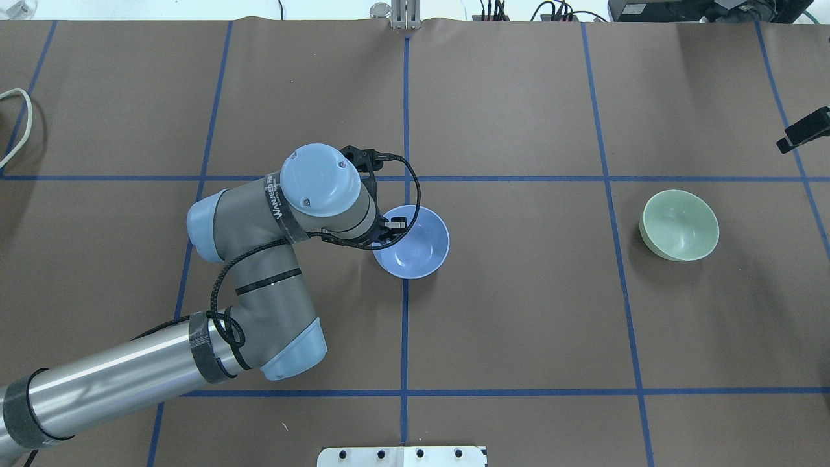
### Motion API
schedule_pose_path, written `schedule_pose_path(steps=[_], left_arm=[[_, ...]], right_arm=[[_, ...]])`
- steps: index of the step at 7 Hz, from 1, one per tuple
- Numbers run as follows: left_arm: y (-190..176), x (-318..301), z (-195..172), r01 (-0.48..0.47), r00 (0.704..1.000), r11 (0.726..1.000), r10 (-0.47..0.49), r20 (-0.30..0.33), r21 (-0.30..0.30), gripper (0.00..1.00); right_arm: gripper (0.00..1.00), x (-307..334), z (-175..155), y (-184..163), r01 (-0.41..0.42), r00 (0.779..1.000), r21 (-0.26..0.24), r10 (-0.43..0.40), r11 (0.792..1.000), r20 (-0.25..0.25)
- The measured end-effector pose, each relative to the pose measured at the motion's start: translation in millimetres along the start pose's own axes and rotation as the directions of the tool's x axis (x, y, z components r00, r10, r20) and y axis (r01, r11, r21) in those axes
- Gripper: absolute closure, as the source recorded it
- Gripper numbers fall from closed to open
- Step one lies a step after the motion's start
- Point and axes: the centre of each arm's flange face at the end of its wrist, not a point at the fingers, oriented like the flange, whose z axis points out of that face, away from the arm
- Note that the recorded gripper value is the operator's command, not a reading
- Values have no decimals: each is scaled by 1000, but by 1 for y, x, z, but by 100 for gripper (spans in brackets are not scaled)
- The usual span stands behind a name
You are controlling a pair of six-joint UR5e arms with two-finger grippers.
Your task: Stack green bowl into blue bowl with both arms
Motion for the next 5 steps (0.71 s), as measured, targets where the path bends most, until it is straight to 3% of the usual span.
schedule_pose_path(steps=[1, 3, 5], left_arm=[[-12, -7, -22, 0, 1000, 1000, 1, -24, 13, 2], [-68, -85, -96, 34, 996, 999, -35, -78, -16, 1], [-124, -230, -165, -86, 994, 996, 85, -73, -1, 0]], right_arm=[[0, -1, -1, 0, 0, 1000, 1, 0, 1000, 1], [0, -3, -2, 0, -4, 1000, 3, 4, 1000, 6], [0, -18, 0, 0, -30, 999, 33, 29, 999, 21]])
